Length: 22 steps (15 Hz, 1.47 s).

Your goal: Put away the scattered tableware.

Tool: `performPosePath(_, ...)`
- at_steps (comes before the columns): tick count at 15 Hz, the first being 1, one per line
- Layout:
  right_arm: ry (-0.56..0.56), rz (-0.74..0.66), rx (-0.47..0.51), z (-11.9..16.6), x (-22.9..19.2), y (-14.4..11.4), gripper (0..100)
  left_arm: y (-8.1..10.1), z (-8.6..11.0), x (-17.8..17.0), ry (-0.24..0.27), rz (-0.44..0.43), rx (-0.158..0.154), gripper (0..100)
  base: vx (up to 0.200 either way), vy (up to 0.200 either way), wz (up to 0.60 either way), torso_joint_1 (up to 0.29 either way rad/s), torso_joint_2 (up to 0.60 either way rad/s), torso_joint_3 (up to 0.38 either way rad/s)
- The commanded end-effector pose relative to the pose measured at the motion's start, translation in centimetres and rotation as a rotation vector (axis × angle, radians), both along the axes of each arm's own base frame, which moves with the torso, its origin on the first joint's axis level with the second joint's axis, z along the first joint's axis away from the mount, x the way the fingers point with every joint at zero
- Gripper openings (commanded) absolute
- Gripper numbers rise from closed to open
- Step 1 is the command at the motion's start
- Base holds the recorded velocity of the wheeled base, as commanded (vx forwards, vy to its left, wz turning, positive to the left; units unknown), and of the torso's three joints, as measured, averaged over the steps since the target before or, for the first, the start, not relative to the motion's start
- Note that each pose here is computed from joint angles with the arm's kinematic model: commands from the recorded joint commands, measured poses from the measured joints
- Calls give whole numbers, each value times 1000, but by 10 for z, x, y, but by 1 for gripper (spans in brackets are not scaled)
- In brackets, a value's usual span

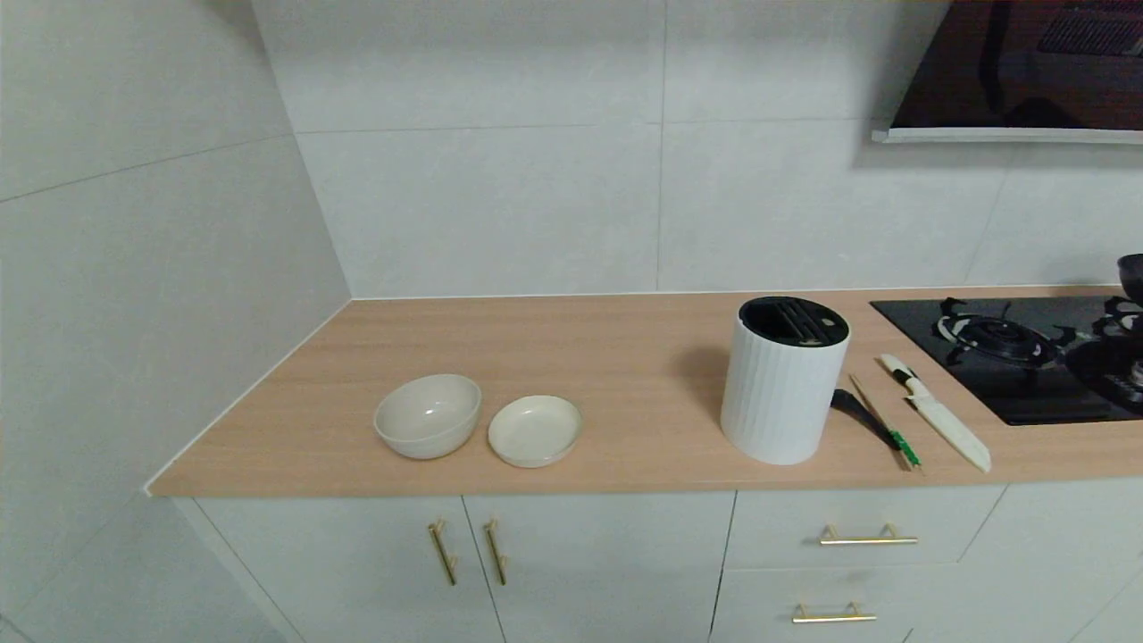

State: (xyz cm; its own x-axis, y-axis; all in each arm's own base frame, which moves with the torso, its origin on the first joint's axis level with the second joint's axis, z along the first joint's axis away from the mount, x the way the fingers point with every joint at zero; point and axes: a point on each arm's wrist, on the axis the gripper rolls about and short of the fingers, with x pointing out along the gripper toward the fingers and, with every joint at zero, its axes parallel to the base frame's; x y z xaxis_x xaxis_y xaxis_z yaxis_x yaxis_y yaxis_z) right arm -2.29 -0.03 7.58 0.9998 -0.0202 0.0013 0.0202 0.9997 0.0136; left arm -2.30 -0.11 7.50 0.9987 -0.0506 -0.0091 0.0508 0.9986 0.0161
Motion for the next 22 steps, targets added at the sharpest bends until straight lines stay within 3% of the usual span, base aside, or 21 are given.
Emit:
performPosePath(1,1,0,0,0,0,0,100,0,0,0,2,0,0,100,0,200,0,2,2,7)
performPosePath(17,1,0,2,0,0,0,100,0,0,0,0,0,0,100,0,200,0,3,3,3)
performPosePath(22,1,0,2,0,0,0,100,0,0,0,0,0,0,100,0,0,0,0,0,0)
